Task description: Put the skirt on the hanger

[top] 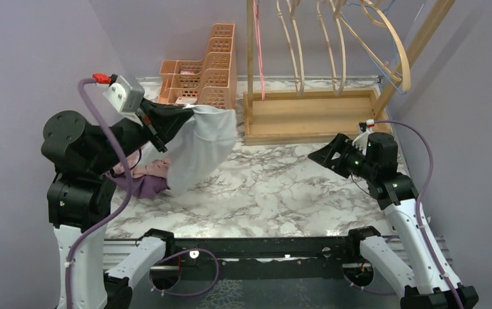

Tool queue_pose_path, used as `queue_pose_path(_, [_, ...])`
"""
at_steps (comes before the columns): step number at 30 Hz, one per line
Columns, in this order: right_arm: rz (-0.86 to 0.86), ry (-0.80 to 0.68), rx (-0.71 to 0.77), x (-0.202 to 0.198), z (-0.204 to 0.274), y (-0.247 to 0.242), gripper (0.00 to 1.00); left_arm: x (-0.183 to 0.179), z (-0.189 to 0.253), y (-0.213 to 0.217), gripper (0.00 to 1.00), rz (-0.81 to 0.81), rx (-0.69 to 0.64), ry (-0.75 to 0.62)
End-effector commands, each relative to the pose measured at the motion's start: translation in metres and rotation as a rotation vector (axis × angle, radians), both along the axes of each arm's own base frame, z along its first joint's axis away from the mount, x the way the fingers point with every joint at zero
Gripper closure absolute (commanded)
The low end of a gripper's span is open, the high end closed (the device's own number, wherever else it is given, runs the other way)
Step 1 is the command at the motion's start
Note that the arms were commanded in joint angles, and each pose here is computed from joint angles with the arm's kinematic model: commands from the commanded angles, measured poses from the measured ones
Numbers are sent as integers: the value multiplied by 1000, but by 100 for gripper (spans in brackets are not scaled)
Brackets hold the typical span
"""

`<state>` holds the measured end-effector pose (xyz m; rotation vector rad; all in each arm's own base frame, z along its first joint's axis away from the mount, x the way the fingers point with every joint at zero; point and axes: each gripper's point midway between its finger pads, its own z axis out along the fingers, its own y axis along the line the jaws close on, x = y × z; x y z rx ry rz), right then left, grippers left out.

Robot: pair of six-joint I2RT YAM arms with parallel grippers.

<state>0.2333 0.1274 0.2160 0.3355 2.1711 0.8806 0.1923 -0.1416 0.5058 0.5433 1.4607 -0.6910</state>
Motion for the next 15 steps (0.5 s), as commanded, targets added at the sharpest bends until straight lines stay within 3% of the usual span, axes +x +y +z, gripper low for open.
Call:
queue_pose_path(1, [83, -84, 25, 0, 27, 12, 18, -63, 46, -33, 100, -332, -59, -204])
queue_pose_path(4, [95, -95, 22, -2, 29, 12, 11, -58, 35, -39, 100, -352, -101, -160])
queue_pose_path(7, [132, -100, 18, -6, 25, 15, 7, -29, -10, -45, 100, -319, -162, 26])
queue_pose_path(12, [168, 13, 10, -16, -9, 18, 7, 19, -163, -50, 100, -173, -237, 544])
queue_pose_path(15, [182, 131, 6, -24, -38, 18, 9, 26, -235, -36, 100, 5, -243, 749])
